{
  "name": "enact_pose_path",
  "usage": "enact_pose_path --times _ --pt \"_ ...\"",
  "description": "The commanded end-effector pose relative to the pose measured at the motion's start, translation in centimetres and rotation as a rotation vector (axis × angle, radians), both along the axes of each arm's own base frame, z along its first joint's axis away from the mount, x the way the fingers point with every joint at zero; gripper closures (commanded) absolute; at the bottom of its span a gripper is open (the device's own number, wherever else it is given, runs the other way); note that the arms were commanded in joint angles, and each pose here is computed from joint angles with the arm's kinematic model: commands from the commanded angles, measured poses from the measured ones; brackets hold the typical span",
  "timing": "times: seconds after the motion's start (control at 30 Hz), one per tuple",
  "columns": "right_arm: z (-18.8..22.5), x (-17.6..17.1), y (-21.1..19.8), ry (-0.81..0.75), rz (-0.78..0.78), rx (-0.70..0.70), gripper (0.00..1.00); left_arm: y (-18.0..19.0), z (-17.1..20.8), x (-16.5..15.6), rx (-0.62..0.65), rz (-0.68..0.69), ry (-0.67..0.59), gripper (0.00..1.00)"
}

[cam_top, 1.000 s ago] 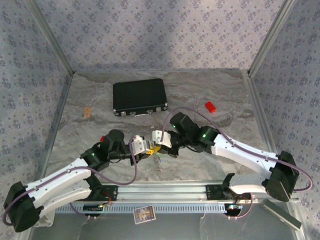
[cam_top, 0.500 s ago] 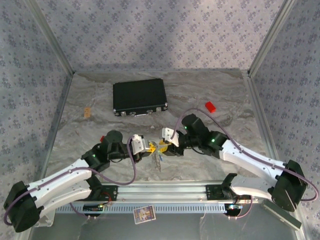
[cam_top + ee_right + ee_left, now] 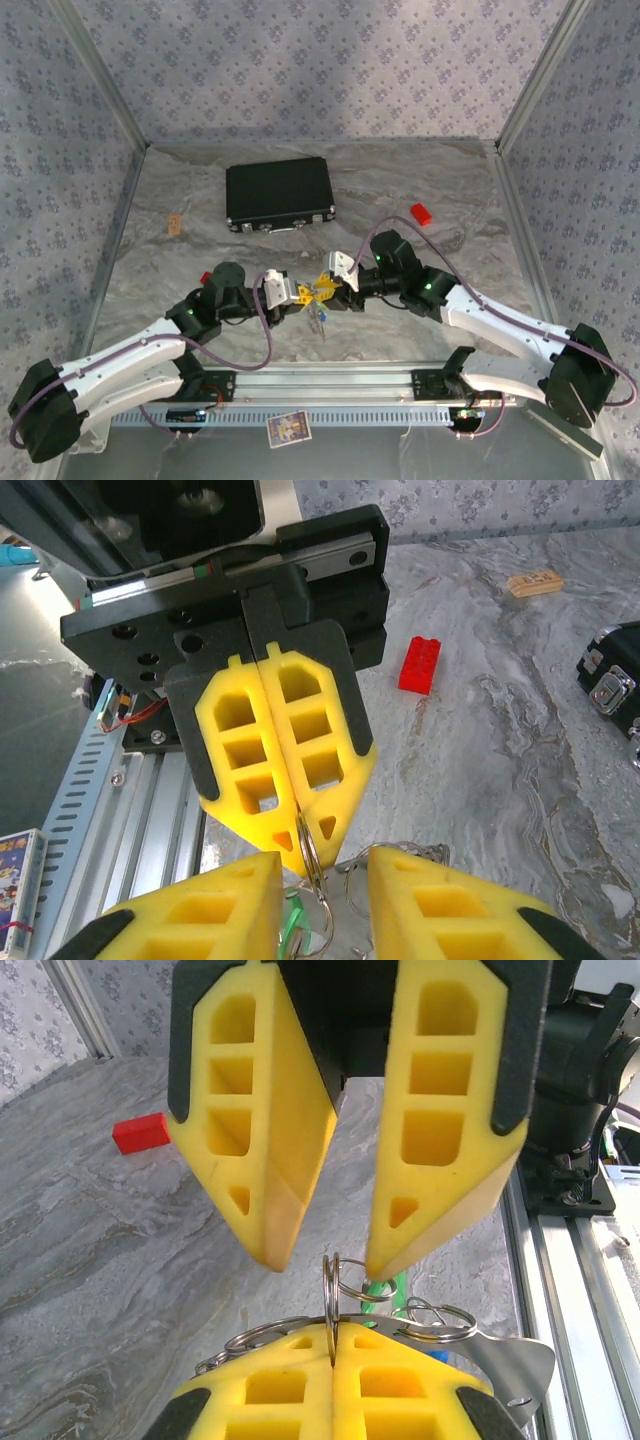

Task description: Put the keys on the keyring

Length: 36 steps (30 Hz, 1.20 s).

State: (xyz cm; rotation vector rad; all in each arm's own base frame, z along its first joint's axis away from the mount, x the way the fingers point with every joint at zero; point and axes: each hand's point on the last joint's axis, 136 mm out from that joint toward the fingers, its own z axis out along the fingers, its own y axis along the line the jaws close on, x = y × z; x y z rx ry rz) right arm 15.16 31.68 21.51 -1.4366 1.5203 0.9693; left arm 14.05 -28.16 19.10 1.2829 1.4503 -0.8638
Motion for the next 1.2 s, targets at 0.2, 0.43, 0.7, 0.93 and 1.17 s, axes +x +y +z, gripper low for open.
enact_pose_path --times 0.2,0.43,0.7,0.93,1.17 --pt "-0.4 0.1 0.4 0.026 0.011 0.001 0.78 -0.5 1.9 -0.6 -0.062 -0.046 -0.033 1.0" --pt "0.0 0.0 0.7 0.041 0.032 -0.001 0.98 -0.4 1.7 -0.5 -0.049 -0.034 -0.028 0.92" --pt "-0.3 -0.1 -0.1 -0.017 0.042 -0.128 1.0 0.2 1.4 0.0 0.029 -0.003 -0.023 0.74" --pt "-0.5 -0.4 0.1 -0.039 0.094 -0.21 1.0 -0.1 1.6 0.0 0.036 -0.015 -0.027 0.79" --pt "-0.1 -0.9 0.7 -0.05 0.143 -0.22 1.0 -0.4 1.7 -0.1 0.043 -0.031 -0.027 0.86"
